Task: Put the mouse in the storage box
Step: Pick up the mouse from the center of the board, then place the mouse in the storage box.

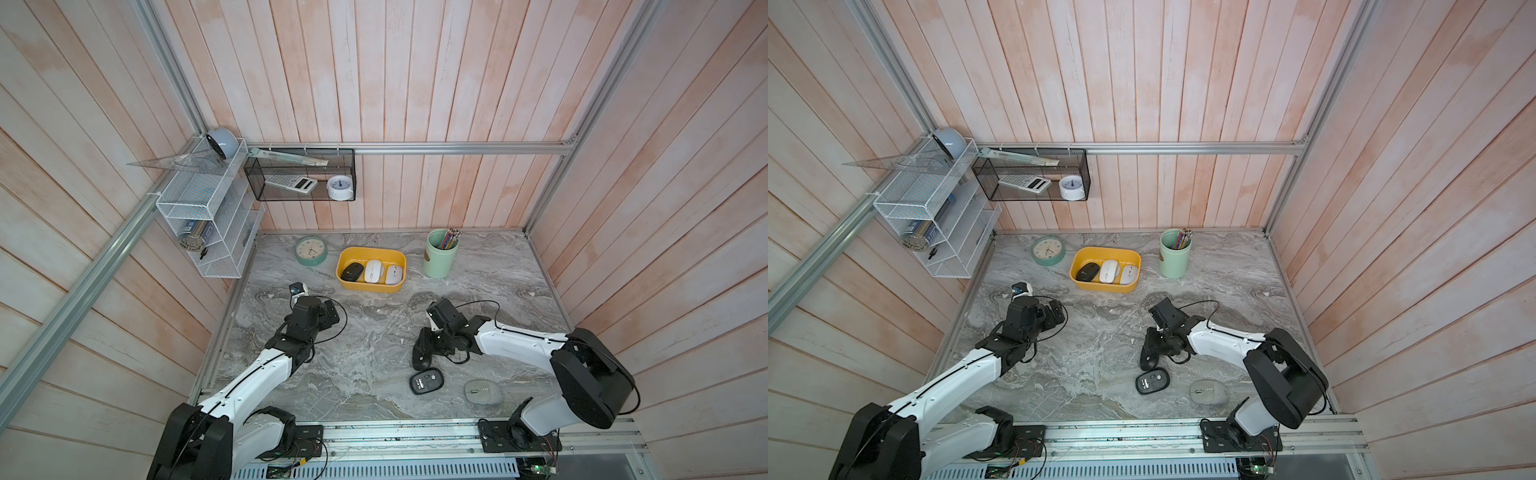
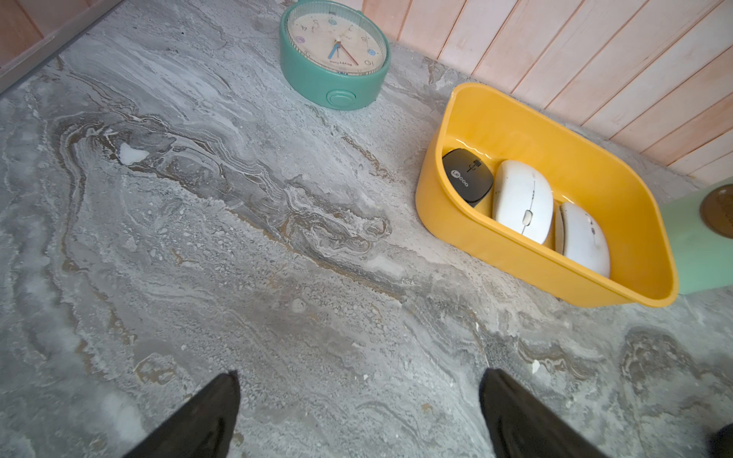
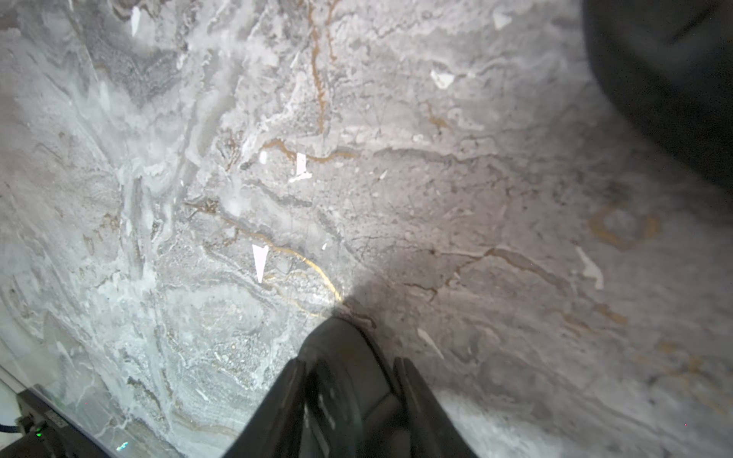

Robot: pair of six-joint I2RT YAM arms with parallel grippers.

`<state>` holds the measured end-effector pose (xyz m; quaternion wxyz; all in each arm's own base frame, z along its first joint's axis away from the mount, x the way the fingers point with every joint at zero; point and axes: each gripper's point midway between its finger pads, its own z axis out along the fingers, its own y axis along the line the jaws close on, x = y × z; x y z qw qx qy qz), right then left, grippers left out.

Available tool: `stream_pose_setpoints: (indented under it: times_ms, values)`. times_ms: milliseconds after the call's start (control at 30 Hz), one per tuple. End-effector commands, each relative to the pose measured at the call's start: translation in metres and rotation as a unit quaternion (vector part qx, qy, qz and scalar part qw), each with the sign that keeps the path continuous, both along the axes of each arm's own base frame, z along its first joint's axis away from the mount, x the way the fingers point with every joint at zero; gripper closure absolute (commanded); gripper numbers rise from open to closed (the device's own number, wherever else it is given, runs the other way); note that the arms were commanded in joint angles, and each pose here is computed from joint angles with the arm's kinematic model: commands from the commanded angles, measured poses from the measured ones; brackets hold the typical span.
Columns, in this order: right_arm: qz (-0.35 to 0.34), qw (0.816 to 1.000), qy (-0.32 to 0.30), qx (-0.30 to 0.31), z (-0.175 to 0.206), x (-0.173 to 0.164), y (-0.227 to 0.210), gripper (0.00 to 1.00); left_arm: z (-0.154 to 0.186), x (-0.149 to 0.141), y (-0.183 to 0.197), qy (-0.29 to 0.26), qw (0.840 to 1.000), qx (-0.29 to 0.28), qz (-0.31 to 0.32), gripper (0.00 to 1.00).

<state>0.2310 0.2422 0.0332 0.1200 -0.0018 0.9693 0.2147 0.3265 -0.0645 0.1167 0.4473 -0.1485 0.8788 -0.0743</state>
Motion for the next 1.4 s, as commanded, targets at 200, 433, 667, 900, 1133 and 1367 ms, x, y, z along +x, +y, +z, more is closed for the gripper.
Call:
stream_pose_setpoints:
  times_ms: [200,433,667,900,1133,1367]
  values:
    - [-0.006,0.999,0.019,-0.045,-0.009,-0.011,-0.018,0.78,0.001,0.001,0.005,0.001,1.000,0.014,0.007,0.00]
    - [0.012,0.995,-0.037,-0.087,0.028,0.016,-0.016,0.81,0.004,-0.002,0.010,-0.005,1.000,0.018,0.018,0.00]
    - [0.044,0.985,-0.091,-0.143,0.065,0.057,-0.006,0.84,0.013,-0.007,0.019,-0.023,0.999,0.021,0.037,0.00]
    - [0.089,0.965,-0.166,-0.185,0.106,0.114,0.024,0.84,0.019,-0.011,0.026,-0.036,0.998,0.023,0.054,0.00]
    - [0.124,0.925,-0.247,-0.260,0.133,0.180,0.052,0.84,0.024,-0.015,0.031,-0.046,0.997,0.022,0.064,0.00]
    - [0.146,0.865,-0.333,-0.345,0.143,0.237,0.080,0.84,0.028,-0.017,0.035,-0.052,0.996,0.026,0.070,0.00]
